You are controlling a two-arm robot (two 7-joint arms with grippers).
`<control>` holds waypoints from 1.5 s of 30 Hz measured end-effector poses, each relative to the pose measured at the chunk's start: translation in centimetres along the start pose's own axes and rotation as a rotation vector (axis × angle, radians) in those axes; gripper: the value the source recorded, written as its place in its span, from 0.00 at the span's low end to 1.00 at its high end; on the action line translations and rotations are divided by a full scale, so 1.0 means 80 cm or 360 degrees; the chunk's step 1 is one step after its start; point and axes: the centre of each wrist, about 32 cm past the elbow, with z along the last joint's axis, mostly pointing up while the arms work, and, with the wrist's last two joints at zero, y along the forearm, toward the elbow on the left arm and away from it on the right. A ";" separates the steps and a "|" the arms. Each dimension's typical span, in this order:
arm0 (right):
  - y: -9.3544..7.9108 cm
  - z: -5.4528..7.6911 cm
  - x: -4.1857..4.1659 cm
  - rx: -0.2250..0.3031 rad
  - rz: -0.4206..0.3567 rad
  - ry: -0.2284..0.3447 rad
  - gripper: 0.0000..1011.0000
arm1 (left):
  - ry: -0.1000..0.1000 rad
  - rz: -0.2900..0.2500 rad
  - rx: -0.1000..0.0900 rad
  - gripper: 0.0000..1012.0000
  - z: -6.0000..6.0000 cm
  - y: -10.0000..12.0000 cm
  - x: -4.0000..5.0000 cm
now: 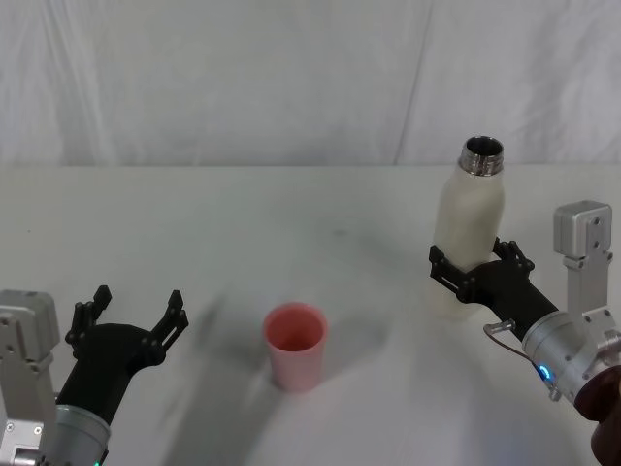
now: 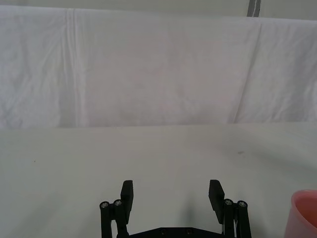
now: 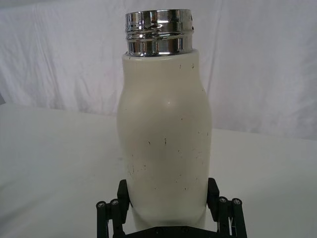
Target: Grasp the thermos with one hand and pour water into the cup lid.
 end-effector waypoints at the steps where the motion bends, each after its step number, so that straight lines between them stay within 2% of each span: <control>1: 0.000 0.000 0.000 0.0000 0.0000 0.0000 0.94 | 0.0000 0.0000 0.0000 0.99 0.000 0.000 0.000; 26: 0.000 0.000 0.000 0.0001 0.0002 0.0001 0.94 | 0.0000 0.0000 0.0000 0.99 0.000 0.000 0.000; 30: 0.000 0.001 0.000 0.0004 0.0003 0.0001 0.99 | 0.0000 0.0000 0.0000 0.99 0.000 0.000 0.000; 45: 0.000 0.000 0.000 0.0003 0.0003 0.0001 0.99 | 0.0000 0.0000 0.0000 0.99 0.000 0.000 0.000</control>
